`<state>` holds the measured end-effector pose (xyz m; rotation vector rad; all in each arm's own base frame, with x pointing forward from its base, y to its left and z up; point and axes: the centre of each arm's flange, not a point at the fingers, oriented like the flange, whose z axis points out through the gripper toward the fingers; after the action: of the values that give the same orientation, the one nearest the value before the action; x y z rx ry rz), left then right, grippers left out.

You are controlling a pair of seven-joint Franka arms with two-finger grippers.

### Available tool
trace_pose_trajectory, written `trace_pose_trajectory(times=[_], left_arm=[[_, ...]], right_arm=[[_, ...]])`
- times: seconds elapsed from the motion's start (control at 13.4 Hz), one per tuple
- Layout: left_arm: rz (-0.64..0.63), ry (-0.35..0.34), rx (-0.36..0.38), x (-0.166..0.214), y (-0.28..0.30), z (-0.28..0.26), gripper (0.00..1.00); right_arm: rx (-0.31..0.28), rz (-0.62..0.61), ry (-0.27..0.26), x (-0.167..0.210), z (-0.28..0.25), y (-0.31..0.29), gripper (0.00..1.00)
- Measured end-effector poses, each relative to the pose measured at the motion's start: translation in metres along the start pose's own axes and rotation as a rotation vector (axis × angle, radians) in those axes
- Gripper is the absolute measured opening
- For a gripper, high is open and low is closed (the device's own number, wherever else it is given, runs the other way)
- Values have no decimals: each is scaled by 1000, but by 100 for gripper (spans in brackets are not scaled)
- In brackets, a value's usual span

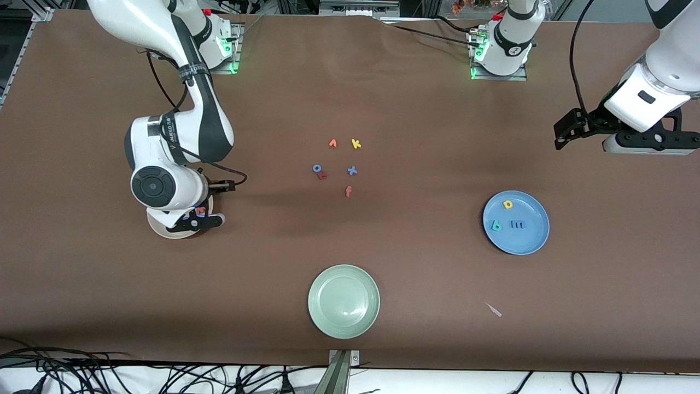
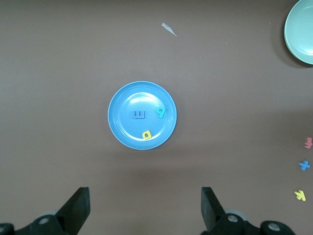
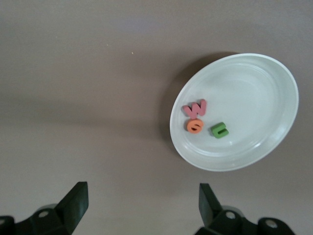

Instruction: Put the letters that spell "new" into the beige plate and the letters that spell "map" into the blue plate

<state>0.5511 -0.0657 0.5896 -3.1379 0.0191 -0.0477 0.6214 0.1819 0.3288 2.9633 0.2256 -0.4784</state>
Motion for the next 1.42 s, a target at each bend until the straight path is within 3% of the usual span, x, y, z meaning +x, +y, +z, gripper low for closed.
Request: trace_pose_trajectory(times=[0.3,0.6,1.05,1.42], left_arm=[[5,-46,-1,-6,3,0,100],[2,-41,-3,-6,2,-2,100],[19,-25,-5,-5,11,-10,100],[41,-27,-5,-7,24,-10,100]], right_arm=[[78,-32,35,-30,-61,-14,100],[136,-9,105,-72,-124,52,100],[111,33,172,-145,-191,103,100],[125,89,227,-149,-198,135,100]])
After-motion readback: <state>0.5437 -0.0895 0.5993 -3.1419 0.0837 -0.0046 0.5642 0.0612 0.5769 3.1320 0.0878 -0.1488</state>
